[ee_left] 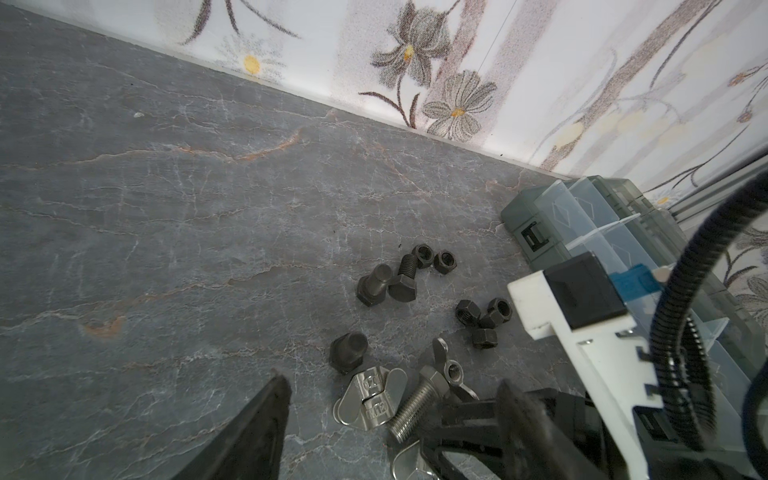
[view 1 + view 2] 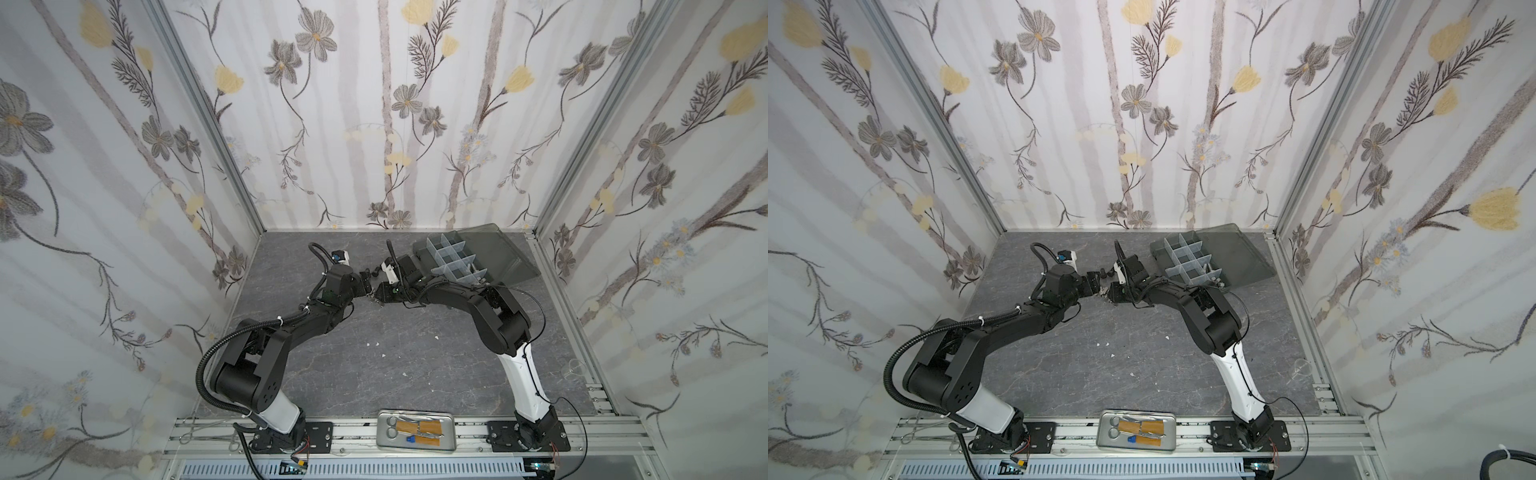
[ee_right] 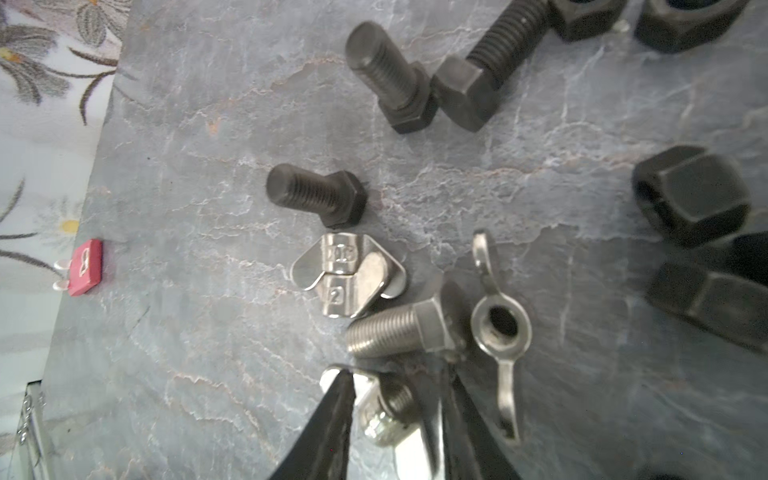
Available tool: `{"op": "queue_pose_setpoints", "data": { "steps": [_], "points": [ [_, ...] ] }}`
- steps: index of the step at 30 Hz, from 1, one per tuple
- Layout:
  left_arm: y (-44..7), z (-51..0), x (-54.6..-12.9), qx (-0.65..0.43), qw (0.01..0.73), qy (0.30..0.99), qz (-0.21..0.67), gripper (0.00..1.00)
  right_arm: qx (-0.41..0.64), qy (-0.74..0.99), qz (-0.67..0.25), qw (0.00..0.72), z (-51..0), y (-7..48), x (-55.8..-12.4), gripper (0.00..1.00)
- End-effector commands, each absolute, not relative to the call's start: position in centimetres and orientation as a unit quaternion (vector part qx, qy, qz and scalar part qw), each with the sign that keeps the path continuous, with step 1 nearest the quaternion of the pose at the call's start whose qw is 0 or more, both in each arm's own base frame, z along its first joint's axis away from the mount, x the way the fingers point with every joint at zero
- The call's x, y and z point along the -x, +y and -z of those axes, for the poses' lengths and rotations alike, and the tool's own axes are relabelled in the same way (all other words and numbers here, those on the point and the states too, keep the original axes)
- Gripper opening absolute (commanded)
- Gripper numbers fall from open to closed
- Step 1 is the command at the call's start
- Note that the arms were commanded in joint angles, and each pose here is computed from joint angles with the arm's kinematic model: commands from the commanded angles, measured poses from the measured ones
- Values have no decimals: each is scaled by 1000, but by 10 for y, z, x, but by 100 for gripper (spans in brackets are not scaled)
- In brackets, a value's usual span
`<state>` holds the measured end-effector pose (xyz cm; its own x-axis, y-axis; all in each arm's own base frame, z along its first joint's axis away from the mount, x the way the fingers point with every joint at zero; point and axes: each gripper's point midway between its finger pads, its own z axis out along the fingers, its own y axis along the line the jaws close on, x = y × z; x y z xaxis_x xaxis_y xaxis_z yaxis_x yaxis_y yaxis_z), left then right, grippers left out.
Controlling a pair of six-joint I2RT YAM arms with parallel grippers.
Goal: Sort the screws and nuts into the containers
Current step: 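Lower the right gripper onto another silver hex bolt and close on it, then carry the silver bolt in the right gripper over the bolt compartment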
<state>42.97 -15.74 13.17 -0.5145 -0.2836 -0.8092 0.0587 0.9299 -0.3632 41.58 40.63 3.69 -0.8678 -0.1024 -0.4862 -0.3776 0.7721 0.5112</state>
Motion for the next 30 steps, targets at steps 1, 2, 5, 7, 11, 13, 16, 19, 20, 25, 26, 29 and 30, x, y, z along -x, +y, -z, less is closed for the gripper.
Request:
{"op": "queue_pose_setpoints", "data": {
  "steps": [1,2,5,7,11,13,16,19,20,25,26,29,30],
  "points": [
    [-158,-141,-434,66,501,843,182,78,115,919,-301,228,-31,406,-423,40],
    [-159,-141,-434,67,501,843,183,78,116,918,-301,229,-29,407,-424,40],
    [-159,-139,-433,66,499,844,186,78,112,921,-284,240,-25,409,-431,41],
    [-161,-140,-433,63,498,844,189,79,108,923,-274,247,-22,408,-436,44],
    [-167,-143,-432,48,498,842,201,80,103,930,-253,247,-12,407,-442,44],
    [-167,-147,-431,43,504,838,203,81,99,933,-239,249,-6,404,-445,41],
    [-167,-148,-431,40,505,838,204,81,94,936,-227,251,-3,401,-448,29],
    [-168,-146,-430,39,503,839,205,81,95,935,-226,258,-8,401,-449,20],
    [-167,-145,-430,40,502,839,205,82,97,935,-225,258,-8,401,-449,18],
    [-168,-144,-430,40,502,839,204,82,109,931,-227,266,-18,402,-447,11],
    [-168,-143,-431,39,502,839,204,82,114,929,-230,268,-21,403,-446,10],
    [-168,-143,-430,39,501,840,205,83,127,919,-242,283,-39,406,-445,8],
    [-168,-143,-430,40,502,839,204,83,133,915,-250,289,-47,407,-443,8]
  ]
}}
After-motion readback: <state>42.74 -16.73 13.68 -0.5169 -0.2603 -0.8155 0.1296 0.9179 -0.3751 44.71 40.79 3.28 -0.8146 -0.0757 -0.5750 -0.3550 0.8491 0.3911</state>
